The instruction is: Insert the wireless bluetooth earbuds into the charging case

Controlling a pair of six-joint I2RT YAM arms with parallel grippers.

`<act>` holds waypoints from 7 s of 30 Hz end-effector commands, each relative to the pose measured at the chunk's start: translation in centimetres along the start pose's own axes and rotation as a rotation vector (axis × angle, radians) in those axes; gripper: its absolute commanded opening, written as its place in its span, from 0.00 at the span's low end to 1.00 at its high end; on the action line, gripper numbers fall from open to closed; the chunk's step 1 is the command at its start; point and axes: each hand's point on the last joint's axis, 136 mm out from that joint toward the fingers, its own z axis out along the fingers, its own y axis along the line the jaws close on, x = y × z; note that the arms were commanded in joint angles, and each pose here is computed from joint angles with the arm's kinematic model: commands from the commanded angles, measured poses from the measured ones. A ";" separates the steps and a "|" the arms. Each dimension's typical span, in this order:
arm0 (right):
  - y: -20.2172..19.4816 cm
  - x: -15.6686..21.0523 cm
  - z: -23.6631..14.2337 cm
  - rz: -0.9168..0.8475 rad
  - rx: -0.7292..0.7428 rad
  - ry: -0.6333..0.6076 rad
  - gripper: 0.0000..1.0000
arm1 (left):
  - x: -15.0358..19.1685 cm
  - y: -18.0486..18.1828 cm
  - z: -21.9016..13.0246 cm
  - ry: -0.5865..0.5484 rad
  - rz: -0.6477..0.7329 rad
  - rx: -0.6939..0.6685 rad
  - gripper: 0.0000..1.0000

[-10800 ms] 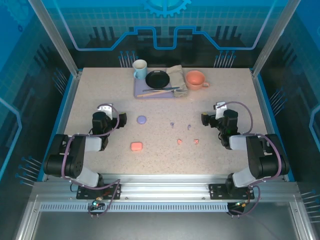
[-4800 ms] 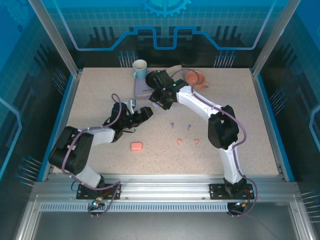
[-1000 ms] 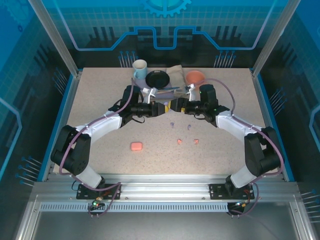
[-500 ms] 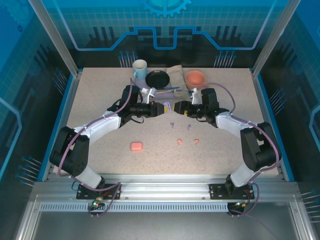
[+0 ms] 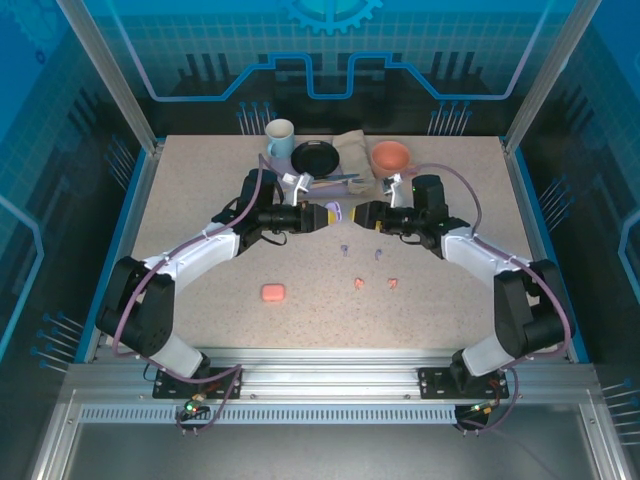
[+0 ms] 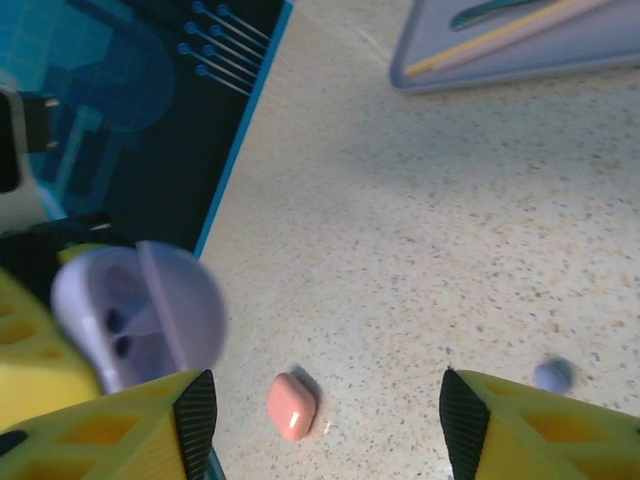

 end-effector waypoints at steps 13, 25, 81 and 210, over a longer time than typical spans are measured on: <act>3.0 1.1 0.3 -0.061 -0.102 0.055 0.55 | -0.8 -1.3 0.2 0.011 0.039 0.044 0.20; 3.2 0.9 1.8 -0.057 -0.094 0.063 0.51 | -0.7 -1.4 0.1 0.015 0.039 0.050 0.20; 4.4 -0.8 2.7 -0.062 -0.111 0.083 0.00 | -1.1 -2.4 0.4 0.018 0.048 0.088 0.44; -9.7 6.7 6.8 0.027 0.853 0.467 0.50 | 3.3 -2.3 -5.0 -0.393 0.814 0.076 0.00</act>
